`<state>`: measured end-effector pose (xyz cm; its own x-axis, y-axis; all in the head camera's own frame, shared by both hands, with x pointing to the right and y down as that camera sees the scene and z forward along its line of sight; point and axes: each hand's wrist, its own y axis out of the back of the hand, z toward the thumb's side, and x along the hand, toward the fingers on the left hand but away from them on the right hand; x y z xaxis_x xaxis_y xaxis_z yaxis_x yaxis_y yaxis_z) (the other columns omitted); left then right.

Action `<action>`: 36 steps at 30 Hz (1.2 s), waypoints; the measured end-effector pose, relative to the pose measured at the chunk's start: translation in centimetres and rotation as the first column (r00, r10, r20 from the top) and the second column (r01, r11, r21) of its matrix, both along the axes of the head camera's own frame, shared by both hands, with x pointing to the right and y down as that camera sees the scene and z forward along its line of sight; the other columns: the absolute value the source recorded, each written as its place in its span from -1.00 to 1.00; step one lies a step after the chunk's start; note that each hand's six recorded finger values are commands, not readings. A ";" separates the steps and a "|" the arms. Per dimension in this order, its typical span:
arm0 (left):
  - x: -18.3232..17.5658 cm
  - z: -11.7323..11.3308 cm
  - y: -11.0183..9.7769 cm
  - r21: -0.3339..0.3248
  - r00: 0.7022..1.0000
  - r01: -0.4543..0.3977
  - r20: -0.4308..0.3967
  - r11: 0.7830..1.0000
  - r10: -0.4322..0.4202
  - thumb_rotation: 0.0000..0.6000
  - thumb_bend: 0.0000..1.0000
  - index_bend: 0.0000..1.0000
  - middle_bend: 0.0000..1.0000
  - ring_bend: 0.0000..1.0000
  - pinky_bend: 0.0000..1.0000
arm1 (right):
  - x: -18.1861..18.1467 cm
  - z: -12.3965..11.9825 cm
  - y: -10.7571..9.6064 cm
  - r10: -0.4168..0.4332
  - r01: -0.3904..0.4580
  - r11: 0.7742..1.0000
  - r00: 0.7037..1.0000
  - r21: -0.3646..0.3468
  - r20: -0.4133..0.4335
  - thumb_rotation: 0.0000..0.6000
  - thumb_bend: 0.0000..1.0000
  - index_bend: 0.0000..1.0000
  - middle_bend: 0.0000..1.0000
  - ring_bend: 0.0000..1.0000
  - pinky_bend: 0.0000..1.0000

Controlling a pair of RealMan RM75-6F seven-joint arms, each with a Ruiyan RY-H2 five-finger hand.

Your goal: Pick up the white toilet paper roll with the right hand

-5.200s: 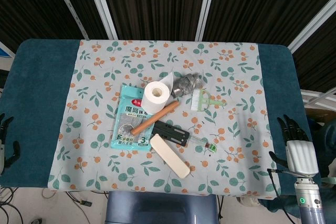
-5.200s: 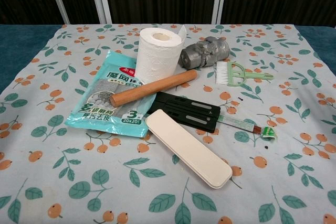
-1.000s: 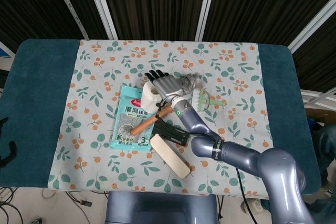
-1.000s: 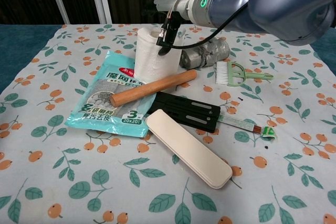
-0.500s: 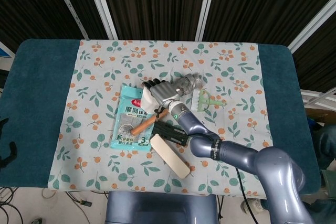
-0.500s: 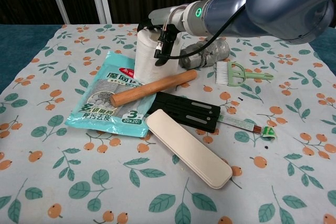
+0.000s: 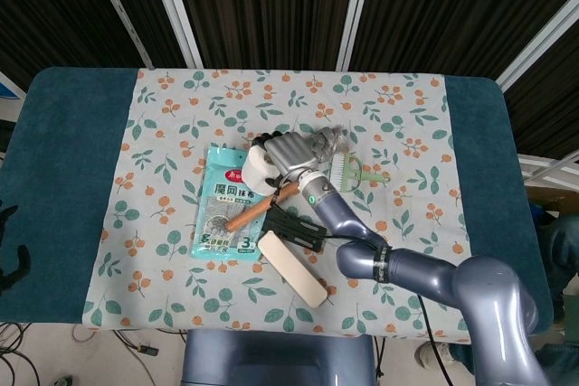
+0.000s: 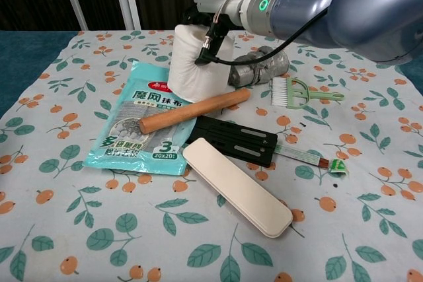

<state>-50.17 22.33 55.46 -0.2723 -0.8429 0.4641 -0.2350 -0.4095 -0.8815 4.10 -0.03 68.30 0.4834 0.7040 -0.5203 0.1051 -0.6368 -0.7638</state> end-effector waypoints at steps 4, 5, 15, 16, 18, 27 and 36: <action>0.0 0.0 0.0 0.001 1.000 0.000 0.001 1.000 0.000 1.00 0.14 -0.74 -0.98 -0.97 -1.00 | 1.5 -1.5 -0.8 0.051 -0.052 0.999 0.997 0.014 0.053 1.00 0.02 -0.18 -0.15 -0.10 -0.15; 0.0 0.0 0.0 0.002 1.000 0.000 0.001 1.000 0.000 1.00 0.14 -0.74 -0.98 -0.97 -1.00 | 1.9 -1.9 -1.0 0.066 -0.067 0.998 0.995 0.015 0.069 1.00 0.02 -0.18 -0.15 -0.10 -0.15; 0.2 0.0 0.0 0.003 1.000 -0.005 0.005 1.000 0.005 1.00 0.14 -0.72 -0.98 -0.97 -1.00 | 9.1 -7.9 -3.2 0.287 -0.304 0.953 0.908 0.008 0.304 1.00 0.01 -0.18 -0.16 -0.13 -0.15; 0.2 0.0 0.0 0.004 1.000 -0.005 0.005 1.000 0.005 1.00 0.14 -0.72 -0.98 -0.97 -1.00 | 9.9 -8.3 -3.4 0.307 -0.323 0.946 0.895 -0.004 0.322 1.00 0.01 -0.18 -0.16 -0.13 -0.15; 0.2 0.0 0.0 0.004 1.000 -0.007 0.005 1.000 0.007 1.00 0.14 -0.72 -0.98 -0.97 -1.00 | 10.9 -8.8 -3.5 0.339 -0.350 0.936 0.874 -0.033 0.347 1.00 0.01 -0.18 -0.16 -0.13 -0.15; 0.4 0.0 0.0 0.005 1.000 -0.010 0.004 1.000 0.010 1.00 0.14 -0.72 -0.98 -0.97 -1.00 | 15.1 -10.1 -3.6 0.521 -0.446 0.853 0.716 -0.269 0.465 1.00 0.00 -0.18 -0.15 -0.12 -0.15; 0.4 0.0 0.1 0.005 1.000 -0.012 0.004 1.000 0.012 1.00 0.14 -0.72 -0.98 -0.97 -1.00 | 18.5 -12.7 -4.6 0.680 -0.452 0.731 0.418 -0.511 0.603 1.00 -0.01 -0.18 -0.16 -0.13 -0.15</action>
